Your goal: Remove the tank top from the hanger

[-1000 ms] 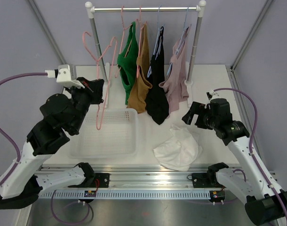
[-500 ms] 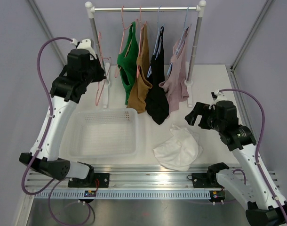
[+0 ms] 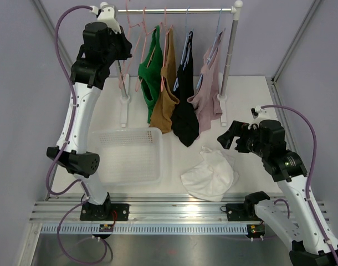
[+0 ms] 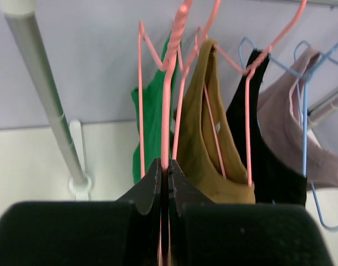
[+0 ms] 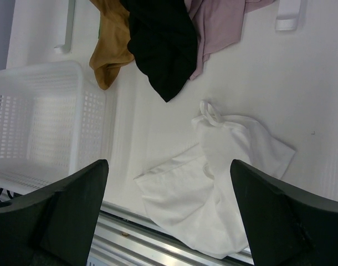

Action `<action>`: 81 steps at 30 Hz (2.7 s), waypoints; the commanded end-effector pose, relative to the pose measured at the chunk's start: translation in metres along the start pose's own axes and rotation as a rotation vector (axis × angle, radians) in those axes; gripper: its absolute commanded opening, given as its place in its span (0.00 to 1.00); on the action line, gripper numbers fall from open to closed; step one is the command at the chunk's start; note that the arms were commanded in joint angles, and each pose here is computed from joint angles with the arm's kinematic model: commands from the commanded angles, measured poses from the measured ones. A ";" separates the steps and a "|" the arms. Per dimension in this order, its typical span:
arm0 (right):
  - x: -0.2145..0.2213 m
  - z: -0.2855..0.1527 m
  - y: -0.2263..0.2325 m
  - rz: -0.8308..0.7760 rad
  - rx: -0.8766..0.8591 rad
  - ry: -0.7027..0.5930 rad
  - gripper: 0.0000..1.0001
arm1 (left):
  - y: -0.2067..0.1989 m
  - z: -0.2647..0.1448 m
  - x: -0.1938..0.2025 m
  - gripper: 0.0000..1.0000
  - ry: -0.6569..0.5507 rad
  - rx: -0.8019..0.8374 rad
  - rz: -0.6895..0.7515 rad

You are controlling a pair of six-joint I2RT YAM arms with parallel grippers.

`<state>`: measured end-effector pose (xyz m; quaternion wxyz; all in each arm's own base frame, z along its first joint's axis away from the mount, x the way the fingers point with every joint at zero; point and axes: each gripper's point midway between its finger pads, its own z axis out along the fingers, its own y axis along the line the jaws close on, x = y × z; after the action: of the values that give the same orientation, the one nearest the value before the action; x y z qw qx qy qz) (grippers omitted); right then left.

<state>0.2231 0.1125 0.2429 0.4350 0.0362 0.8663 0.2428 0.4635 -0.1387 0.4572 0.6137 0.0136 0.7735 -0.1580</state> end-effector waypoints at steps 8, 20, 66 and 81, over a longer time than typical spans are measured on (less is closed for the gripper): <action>-0.013 -0.017 0.023 -0.048 -0.112 -0.058 1.00 | 0.023 0.060 -0.016 0.00 -0.086 -0.022 0.061; 0.015 0.018 0.009 -0.008 -0.060 0.107 1.00 | 0.035 0.050 0.001 0.45 -0.052 -0.046 0.037; 0.157 0.079 0.022 -0.184 0.347 0.479 0.00 | 0.113 -0.230 0.171 0.99 -0.087 -0.375 -0.046; 0.025 0.042 0.208 -0.341 -0.204 0.327 0.00 | 0.143 -0.266 0.156 0.99 -0.256 -0.543 -0.119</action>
<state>0.2210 0.2784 0.2913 0.3472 -0.1182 0.9056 0.2131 0.2040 0.0293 0.3147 0.6532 -0.1862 0.7338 0.0108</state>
